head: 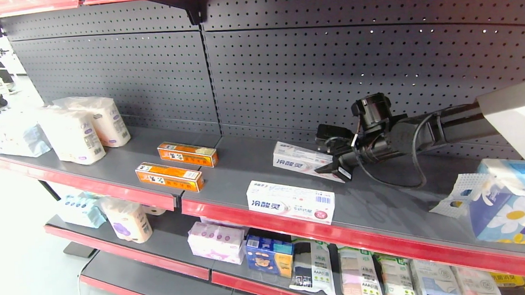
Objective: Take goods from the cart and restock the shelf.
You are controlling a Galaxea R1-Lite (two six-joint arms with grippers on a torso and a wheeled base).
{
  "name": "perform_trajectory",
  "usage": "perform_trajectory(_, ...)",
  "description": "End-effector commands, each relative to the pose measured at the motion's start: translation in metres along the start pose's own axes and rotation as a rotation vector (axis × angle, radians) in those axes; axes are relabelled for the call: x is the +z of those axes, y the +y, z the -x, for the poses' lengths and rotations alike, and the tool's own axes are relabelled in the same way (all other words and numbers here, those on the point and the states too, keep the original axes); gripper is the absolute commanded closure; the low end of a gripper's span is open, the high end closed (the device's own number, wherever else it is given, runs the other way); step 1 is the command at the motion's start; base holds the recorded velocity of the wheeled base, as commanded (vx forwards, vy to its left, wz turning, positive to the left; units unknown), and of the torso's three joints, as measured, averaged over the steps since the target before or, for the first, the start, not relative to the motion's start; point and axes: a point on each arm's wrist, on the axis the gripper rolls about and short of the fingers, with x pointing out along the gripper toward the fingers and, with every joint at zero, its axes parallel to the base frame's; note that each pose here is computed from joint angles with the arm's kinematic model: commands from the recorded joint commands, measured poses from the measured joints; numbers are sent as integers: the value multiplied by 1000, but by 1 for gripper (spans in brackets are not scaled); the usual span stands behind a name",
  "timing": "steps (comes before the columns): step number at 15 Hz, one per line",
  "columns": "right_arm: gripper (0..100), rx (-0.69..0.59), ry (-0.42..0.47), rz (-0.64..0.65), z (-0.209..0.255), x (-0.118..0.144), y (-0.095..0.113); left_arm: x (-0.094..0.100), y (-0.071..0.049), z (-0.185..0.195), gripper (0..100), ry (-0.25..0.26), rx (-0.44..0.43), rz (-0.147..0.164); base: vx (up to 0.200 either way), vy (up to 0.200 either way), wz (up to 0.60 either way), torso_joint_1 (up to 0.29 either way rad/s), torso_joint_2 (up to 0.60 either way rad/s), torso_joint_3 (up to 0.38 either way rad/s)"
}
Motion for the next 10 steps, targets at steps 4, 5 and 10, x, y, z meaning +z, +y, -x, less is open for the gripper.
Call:
perform_trajectory(4, 100, 0, 3, 3, 1, -1, 0, 0, 0, 0, 0, 1, 1, 0, 0, 0, 0, 0, 0, 0)
perform_trajectory(5, 100, 0, 3, 3, 1, -1, 0, 0, 0, 0, 0, 1, 1, 0, 0, 0, 0, 0, 0, 0)
perform_trajectory(10, 0, 11, 2, 4, -1, 1, 4, 0, 0, 0, 0, 1, 1, 0, 0, 0, 0, 0, 0, 0)
